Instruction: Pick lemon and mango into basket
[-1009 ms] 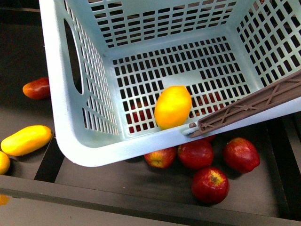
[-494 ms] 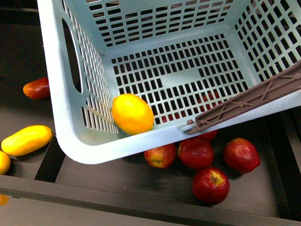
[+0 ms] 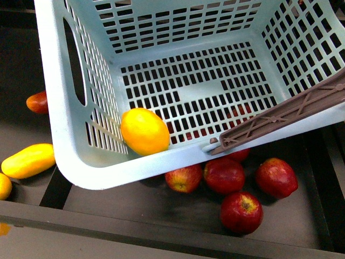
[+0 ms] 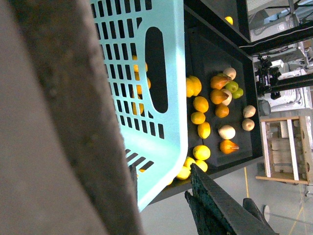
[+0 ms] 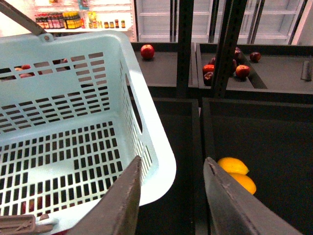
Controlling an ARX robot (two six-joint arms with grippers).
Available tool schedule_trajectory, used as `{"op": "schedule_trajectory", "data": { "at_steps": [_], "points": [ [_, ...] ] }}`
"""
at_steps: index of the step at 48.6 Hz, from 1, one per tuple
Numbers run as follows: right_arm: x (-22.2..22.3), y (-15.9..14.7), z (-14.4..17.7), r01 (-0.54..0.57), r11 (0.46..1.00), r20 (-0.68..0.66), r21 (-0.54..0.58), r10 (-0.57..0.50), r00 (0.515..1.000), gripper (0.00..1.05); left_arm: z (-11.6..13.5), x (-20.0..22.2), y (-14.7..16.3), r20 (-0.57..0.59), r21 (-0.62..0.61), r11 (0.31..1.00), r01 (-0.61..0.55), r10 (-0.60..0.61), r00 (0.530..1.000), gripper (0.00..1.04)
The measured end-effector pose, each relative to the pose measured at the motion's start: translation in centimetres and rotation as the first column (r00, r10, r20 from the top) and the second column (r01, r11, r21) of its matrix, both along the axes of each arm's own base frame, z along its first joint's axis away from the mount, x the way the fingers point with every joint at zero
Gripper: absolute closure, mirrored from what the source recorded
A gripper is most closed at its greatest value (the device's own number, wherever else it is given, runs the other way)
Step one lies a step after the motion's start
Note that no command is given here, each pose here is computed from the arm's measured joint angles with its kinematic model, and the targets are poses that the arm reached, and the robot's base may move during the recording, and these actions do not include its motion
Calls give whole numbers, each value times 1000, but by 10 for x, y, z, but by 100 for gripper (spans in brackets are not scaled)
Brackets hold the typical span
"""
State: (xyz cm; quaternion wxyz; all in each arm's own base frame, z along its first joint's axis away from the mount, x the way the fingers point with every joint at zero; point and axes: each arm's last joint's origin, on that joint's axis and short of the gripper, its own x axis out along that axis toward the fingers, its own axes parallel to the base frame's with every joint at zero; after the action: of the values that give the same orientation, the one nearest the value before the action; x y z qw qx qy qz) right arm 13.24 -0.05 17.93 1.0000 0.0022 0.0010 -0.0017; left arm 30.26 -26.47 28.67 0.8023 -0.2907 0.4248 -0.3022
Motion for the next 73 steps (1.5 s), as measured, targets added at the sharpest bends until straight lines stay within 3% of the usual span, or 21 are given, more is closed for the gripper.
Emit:
{"op": "schedule_trajectory", "data": {
  "at_steps": [18,73],
  "points": [
    [0,0,0,0,1000,0,0,0,1000,8,0,0,0,-1,-1,1000,1,-1,1000,74],
    [0,0,-1,-2,1000,-3,0,2,1000,9,-1,0,0,-4,1,1000,1,-1,1000,74]
  ]
}}
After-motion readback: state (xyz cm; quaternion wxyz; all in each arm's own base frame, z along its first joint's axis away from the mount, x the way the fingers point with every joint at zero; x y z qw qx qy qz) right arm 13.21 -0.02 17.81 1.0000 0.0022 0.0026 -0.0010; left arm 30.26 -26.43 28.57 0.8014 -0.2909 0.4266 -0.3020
